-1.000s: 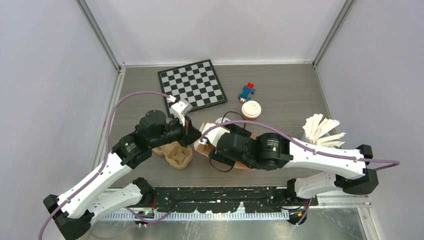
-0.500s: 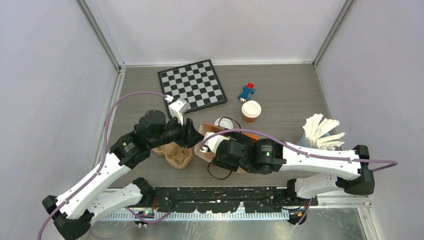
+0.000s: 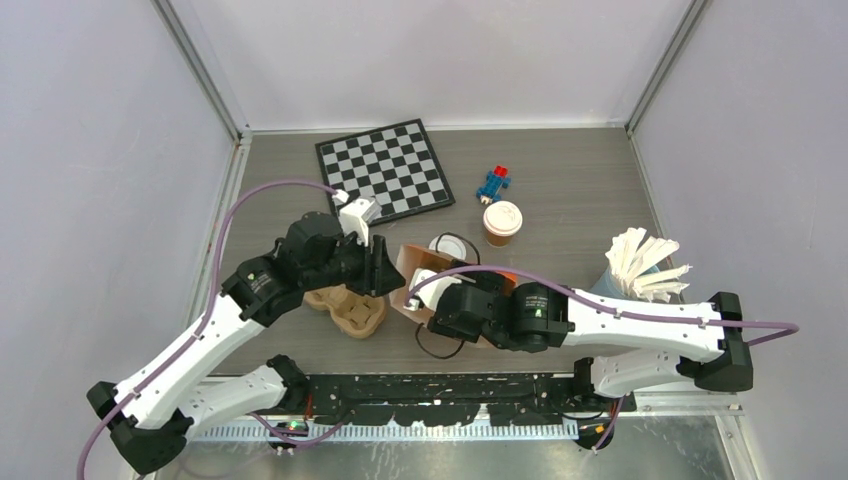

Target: Pack the takeout coffee

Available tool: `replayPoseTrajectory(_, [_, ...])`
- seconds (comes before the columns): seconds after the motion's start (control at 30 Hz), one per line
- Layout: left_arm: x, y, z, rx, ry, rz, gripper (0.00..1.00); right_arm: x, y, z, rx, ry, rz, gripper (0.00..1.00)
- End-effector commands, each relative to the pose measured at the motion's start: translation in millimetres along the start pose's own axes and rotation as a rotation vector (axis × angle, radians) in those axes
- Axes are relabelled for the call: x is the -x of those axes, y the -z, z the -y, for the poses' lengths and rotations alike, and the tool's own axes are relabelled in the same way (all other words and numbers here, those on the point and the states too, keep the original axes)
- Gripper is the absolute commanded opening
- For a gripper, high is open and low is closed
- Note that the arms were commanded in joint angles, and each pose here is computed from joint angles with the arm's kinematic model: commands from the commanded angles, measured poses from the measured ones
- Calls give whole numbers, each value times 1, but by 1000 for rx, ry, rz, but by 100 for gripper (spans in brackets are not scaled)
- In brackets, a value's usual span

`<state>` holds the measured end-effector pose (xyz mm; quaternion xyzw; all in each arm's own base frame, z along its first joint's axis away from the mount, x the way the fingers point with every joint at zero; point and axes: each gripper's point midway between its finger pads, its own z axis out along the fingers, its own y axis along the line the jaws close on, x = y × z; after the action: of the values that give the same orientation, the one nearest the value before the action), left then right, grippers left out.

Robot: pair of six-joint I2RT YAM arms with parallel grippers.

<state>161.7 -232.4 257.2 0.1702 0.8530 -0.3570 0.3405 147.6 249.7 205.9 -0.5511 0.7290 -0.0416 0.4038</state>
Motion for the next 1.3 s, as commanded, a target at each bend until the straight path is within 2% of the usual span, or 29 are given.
replayPoseTrajectory(0.0, [-4, 4, 6, -44, -8, -5, 32, 14, 6, 6, -4, 17, 61, 69])
replayPoseTrajectory(0.13, [-4, 6, 21, -172, -81, 58, 7, 24, 2, -1, 29, 49, 85, 70])
replayPoseTrajectory(0.2, [-3, 7, 25, -228, -155, 123, 0, 29, -1, -3, 35, 67, 104, 70])
replayPoseTrajectory(0.3, [5, 12, 23, -241, -239, 243, 0, 34, -6, -1, 13, 89, 130, 71])
replayPoseTrajectory(0.4, [11, 13, 21, -235, -279, 297, 0, 35, -12, 0, -10, 127, 132, 73])
replayPoseTrajectory(0.57, [-3, 3, 18, -253, -256, 249, 0, 22, -23, 6, -40, 138, 102, 73])
replayPoseTrajectory(0.77, [-12, 6, 14, -256, -255, 251, 0, 7, -40, 6, -26, 160, 78, 73])
replayPoseTrajectory(1.0, [-18, 6, 15, -260, -214, 208, 0, 11, -52, 1, -15, 210, 121, 72])
replayPoseTrajectory(1.27, [-22, 6, 15, -258, -204, 185, 0, -1, -71, 5, -33, 252, 68, 73])
